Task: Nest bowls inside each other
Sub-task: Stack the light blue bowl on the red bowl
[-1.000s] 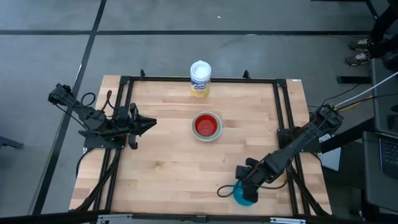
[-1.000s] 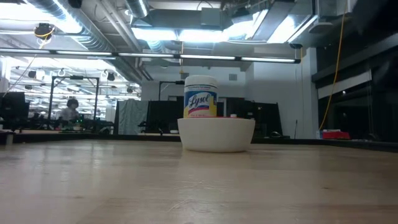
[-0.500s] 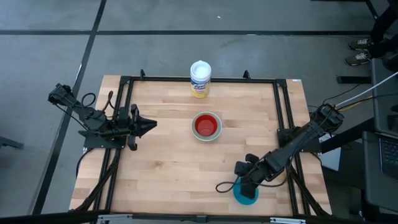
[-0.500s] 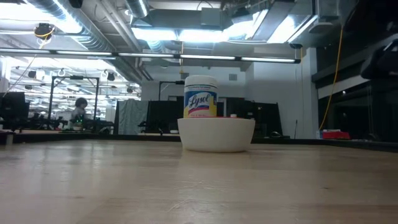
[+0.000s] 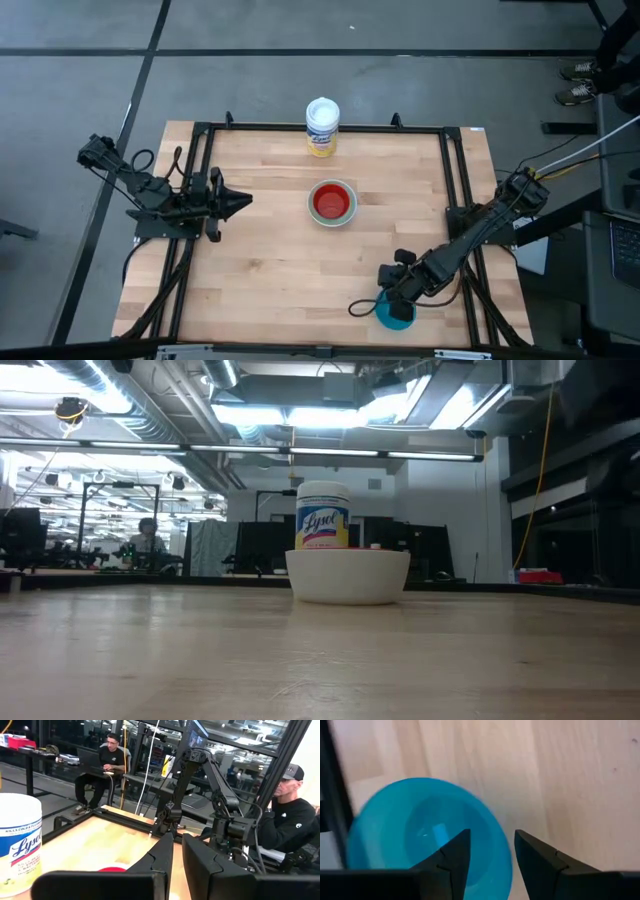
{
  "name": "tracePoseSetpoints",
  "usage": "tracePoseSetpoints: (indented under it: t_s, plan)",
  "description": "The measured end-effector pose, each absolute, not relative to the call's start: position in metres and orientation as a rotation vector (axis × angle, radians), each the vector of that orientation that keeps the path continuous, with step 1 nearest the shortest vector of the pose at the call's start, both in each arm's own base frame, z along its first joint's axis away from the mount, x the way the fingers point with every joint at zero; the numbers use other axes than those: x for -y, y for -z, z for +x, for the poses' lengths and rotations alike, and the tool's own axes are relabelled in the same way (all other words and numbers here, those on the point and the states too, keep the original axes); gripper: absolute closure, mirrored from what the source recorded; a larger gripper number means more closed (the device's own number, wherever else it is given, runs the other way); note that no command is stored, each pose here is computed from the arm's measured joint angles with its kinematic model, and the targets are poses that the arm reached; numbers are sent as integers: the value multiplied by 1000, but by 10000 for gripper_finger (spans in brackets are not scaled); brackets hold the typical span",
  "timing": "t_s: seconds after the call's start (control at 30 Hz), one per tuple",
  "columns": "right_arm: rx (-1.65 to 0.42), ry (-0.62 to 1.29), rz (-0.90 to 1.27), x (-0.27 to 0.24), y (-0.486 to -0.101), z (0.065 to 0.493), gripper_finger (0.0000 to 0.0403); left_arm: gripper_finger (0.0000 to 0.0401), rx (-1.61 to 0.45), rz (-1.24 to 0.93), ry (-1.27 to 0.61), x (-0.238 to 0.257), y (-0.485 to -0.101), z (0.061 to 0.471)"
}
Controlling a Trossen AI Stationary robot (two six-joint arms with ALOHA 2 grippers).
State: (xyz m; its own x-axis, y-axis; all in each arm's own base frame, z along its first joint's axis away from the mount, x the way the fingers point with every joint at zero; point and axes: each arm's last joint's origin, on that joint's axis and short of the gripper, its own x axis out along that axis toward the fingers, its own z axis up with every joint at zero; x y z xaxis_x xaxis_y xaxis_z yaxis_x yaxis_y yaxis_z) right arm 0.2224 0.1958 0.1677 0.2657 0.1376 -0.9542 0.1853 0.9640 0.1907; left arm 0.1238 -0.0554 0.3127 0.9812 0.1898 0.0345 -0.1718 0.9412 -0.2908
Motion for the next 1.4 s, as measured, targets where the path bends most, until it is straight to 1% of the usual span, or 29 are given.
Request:
tracePoseSetpoints:
  t_s: [0.1,0.17,0.23,0.3,0.33,0.47,0.57,0.77,0.97,1.07,1.17,1.23,1.3,1.4]
  plan:
    - [-1322,53,271,-197,-159,225,260,366,64,-287,-206,55,-313,124]
    - [-1331,75,272,-196,-154,227,282,368,68,-281,-247,54,-313,123]
    - [-1339,95,276,-194,-150,229,323,374,70,-274,-297,52,-312,122]
    - [-1323,103,297,-192,-150,233,377,382,71,-263,-353,49,-312,119]
    - [-1302,104,310,-191,-151,236,387,387,65,-252,-382,47,-312,117]
    - [-1236,203,386,-180,-151,247,396,398,14,-205,-511,36,-304,104]
    - [-1110,291,471,-168,-154,264,398,397,14,-223,-573,26,-294,89]
    - [-810,419,657,-131,-165,304,400,398,129,-290,-548,12,-258,68]
    - [-592,469,806,-70,-184,336,401,398,190,-353,-519,17,-205,75]
    - [-604,494,883,-34,-188,340,401,399,215,-399,-500,21,-184,81]
    - [-656,507,950,-5,-191,338,401,396,190,-404,-498,23,-182,84]
    - [-718,538,938,6,-200,338,402,394,185,-383,-504,24,-182,85]
    - [-774,558,881,14,-219,342,402,394,188,-380,-511,24,-183,86]
    - [-841,601,796,25,-259,347,402,398,173,-362,-524,25,-181,87]
